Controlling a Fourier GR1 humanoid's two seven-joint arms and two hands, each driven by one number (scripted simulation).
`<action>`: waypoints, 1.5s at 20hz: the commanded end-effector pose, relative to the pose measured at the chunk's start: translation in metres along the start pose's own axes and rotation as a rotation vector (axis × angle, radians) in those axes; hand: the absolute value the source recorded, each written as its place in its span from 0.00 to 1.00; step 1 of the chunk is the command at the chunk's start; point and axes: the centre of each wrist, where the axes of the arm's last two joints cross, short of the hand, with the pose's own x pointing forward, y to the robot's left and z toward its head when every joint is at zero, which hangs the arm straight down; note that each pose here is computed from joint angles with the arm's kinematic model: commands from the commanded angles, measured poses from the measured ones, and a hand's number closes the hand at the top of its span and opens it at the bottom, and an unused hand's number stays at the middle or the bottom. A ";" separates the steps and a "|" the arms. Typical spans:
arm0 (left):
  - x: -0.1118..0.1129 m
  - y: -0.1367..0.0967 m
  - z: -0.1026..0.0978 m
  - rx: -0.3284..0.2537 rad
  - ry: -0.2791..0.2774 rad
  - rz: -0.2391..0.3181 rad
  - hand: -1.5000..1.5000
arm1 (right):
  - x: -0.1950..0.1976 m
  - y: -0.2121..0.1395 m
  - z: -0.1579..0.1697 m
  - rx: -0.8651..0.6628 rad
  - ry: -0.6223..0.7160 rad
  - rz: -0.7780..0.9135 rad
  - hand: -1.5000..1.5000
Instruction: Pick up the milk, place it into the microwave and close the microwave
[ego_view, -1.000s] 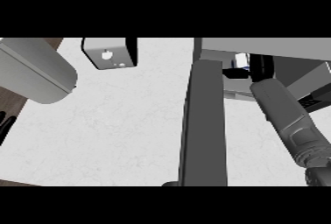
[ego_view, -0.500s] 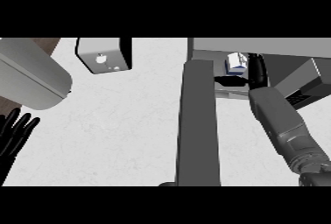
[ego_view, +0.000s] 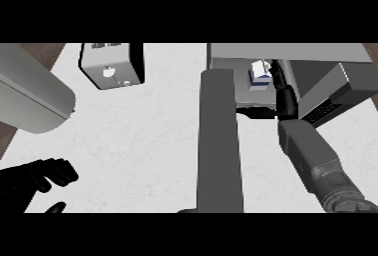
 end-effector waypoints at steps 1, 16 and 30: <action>-0.002 -0.016 -0.020 -0.039 0.008 0.012 1.00 | -0.025 0.005 0.038 0.033 0.006 -0.148 0.00; -0.012 -0.060 -0.056 -0.169 0.095 0.009 1.00 | -0.056 -0.016 0.124 0.045 0.043 -0.181 0.00; -0.091 -0.138 -0.116 -0.408 0.154 -0.118 1.00 | -0.035 -0.071 0.231 0.044 0.031 -0.151 0.00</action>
